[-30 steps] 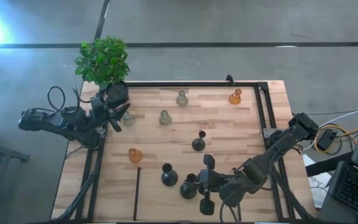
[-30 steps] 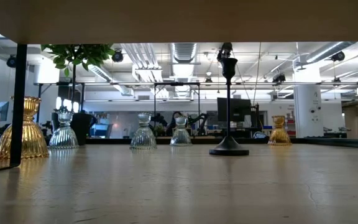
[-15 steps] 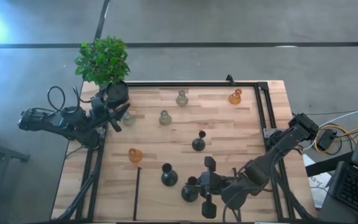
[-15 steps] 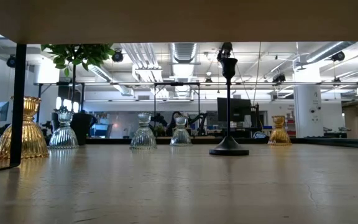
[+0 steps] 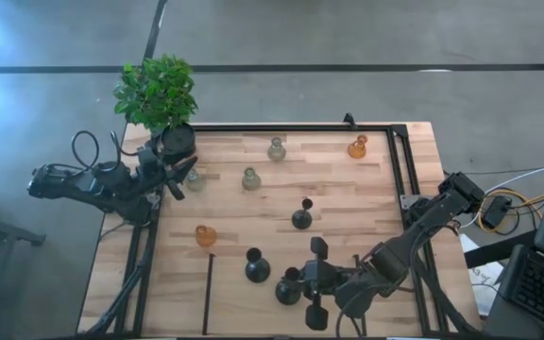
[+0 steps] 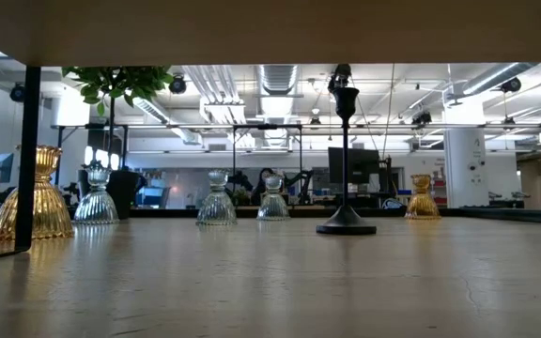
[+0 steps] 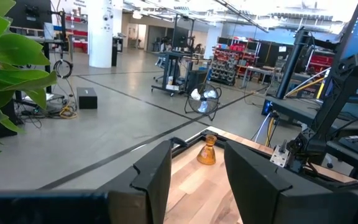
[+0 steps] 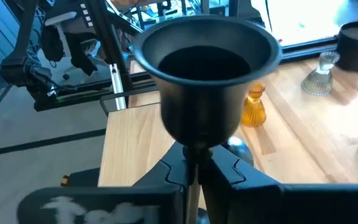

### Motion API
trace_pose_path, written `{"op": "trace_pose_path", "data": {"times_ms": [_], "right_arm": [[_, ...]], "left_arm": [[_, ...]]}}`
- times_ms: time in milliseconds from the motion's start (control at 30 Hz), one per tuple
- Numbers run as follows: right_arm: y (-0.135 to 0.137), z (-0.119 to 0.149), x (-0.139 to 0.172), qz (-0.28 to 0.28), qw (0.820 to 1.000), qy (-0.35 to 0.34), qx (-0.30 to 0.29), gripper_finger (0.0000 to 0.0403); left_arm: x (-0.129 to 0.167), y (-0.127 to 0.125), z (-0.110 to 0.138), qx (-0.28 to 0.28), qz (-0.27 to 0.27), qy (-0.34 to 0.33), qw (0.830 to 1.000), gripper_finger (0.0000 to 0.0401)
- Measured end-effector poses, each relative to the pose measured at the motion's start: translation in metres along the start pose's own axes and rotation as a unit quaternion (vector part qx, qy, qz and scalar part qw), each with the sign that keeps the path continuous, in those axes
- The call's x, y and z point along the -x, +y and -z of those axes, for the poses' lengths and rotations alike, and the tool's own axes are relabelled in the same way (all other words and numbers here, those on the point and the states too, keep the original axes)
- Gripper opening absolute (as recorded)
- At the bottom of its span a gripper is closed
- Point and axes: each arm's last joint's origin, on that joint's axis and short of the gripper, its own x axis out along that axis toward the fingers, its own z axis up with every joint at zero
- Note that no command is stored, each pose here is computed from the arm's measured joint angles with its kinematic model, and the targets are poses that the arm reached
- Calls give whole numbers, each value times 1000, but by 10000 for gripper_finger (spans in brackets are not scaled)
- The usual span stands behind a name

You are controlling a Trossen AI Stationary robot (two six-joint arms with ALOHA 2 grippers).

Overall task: Pick & Place candle stick holders
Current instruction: Put the top black stick candle holder on the shelf

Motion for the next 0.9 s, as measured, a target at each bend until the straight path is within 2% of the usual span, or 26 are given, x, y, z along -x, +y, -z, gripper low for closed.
{"op": "trace_pose_path", "data": {"times_ms": [900], "right_arm": [[-2,6,0,2,1000,26,10,204]], "left_arm": [[0,0,0,-1,0,1,1000,154]]}}
